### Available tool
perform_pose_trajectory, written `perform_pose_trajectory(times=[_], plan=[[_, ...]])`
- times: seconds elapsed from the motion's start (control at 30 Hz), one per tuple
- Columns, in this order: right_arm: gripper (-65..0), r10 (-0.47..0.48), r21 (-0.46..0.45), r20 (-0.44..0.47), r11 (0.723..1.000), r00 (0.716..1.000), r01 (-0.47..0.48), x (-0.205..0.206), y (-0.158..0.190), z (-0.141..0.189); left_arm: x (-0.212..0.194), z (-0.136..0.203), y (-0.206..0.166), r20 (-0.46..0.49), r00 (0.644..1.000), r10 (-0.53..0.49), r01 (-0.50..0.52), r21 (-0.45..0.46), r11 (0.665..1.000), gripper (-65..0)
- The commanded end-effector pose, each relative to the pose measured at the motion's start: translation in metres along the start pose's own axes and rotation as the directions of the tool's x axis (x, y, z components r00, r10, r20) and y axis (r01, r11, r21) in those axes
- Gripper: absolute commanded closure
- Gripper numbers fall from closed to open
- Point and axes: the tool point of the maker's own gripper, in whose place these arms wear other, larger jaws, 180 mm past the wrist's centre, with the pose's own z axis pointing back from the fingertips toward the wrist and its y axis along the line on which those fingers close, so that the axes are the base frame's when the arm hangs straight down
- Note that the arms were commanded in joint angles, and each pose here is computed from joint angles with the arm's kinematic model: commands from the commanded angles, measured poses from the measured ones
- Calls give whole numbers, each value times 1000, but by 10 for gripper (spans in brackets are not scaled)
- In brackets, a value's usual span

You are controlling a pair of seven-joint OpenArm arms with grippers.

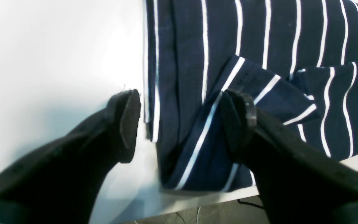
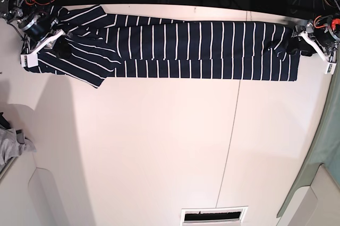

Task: Layout the t-shirt on the table in an organized manner, then fold the t-shirt properly
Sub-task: 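Fold the shirt strip again with both grippers, pressing it flat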

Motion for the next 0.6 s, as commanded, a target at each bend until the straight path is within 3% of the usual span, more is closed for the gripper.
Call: perform_pose_trajectory(times=[0.0, 0.2, 0.43, 0.5, 0.57], plan=[[0, 20, -23, -33, 1000, 999, -21, -3, -7, 3, 10, 4, 2, 24, 1000, -17, 17, -7, 1000, -430], [0, 20, -23, -33, 1000, 999, -20, -3, -7, 3, 5, 2, -16, 10, 1000, -22, 22, -93, 995, -430], [0, 20, -23, -34, 1000, 999, -20, -3, -7, 3, 5, 1, -25, 16, 1000, 17, -15, -128, 992, -421], [0, 19, -23, -34, 1000, 999, -20, -3, -7, 3, 9, 1, -28, 35, 999, 41, -36, -146, 989, -335], [0, 20, -23, -34, 1000, 999, -20, -3, -7, 3, 12, 2, -30, 50, 997, 60, -51, -160, 986, -158]])
